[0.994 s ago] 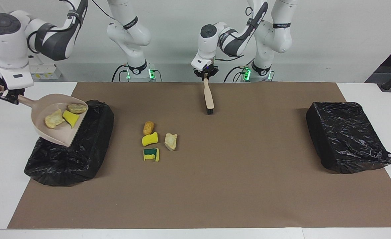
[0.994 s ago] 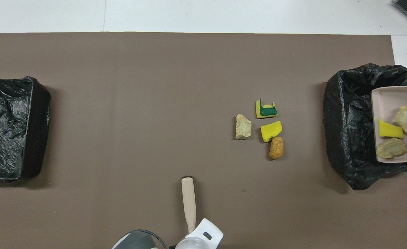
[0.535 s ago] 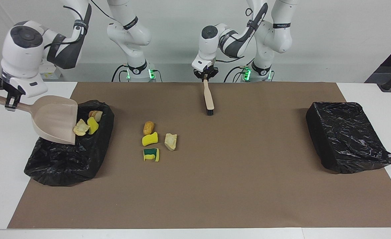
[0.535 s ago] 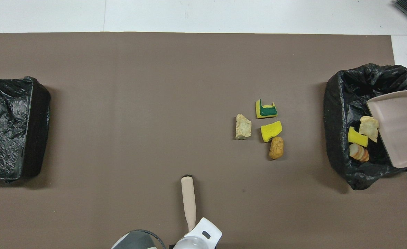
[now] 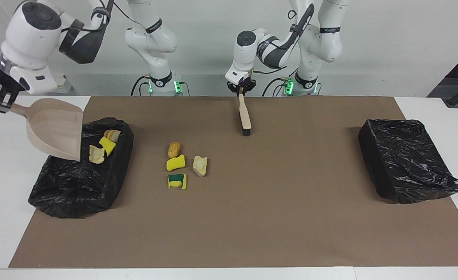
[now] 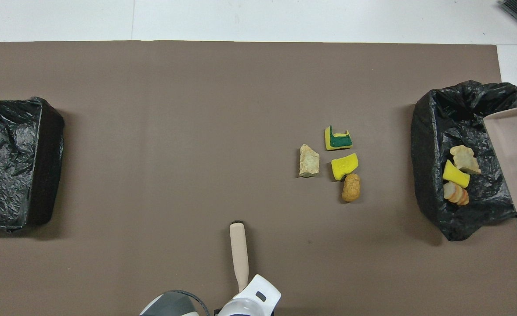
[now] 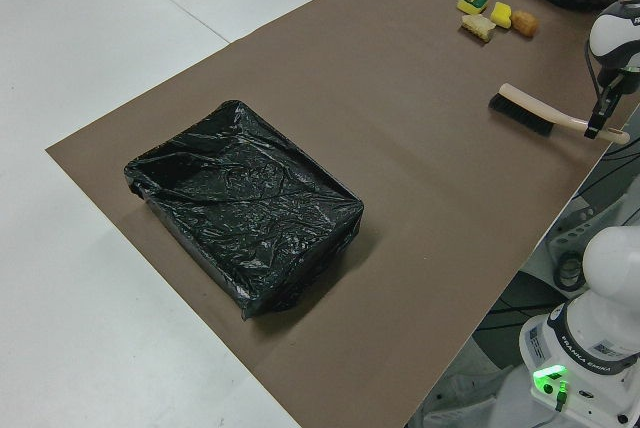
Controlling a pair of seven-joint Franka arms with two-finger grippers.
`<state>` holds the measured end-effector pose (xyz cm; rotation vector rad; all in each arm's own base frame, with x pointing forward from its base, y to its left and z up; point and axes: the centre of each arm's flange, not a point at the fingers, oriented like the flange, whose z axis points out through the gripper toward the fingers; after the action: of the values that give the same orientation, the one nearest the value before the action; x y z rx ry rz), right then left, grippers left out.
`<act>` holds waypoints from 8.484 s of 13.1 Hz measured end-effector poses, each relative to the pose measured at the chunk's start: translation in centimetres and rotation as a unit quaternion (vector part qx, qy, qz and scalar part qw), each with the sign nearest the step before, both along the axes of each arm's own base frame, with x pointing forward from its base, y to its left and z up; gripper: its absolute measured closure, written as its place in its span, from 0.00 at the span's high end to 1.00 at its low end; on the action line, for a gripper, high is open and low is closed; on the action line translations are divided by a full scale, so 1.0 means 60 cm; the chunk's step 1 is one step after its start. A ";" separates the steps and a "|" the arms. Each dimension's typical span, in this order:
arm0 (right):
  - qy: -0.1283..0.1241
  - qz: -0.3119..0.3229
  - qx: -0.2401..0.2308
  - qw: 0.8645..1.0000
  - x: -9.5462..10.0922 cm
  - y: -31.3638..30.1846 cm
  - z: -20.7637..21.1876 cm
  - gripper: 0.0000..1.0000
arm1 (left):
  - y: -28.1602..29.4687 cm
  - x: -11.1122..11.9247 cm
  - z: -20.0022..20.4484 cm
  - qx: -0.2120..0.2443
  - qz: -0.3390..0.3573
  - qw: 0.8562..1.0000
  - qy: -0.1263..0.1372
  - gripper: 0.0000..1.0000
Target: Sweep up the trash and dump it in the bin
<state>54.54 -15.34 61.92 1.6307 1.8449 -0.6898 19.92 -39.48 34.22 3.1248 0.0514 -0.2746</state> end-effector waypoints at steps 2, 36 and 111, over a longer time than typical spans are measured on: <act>-0.029 -0.052 0.016 0.998 -0.006 0.084 0.001 0.31 | 0.000 0.002 -0.001 -0.001 -0.001 1.000 0.000 0.47; -0.208 -0.703 0.322 0.600 0.023 0.957 -0.461 0.31 | 0.488 0.579 0.547 -0.017 -0.169 0.976 -0.137 1.00; -0.137 -0.652 0.234 0.708 -0.108 0.682 -0.506 0.26 | 0.178 0.538 0.020 0.011 -0.706 0.706 -0.055 0.32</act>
<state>48.06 25.57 31.59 3.1224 0.3557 -0.3967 52.19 -28.79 35.42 2.3658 -2.2743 -0.0272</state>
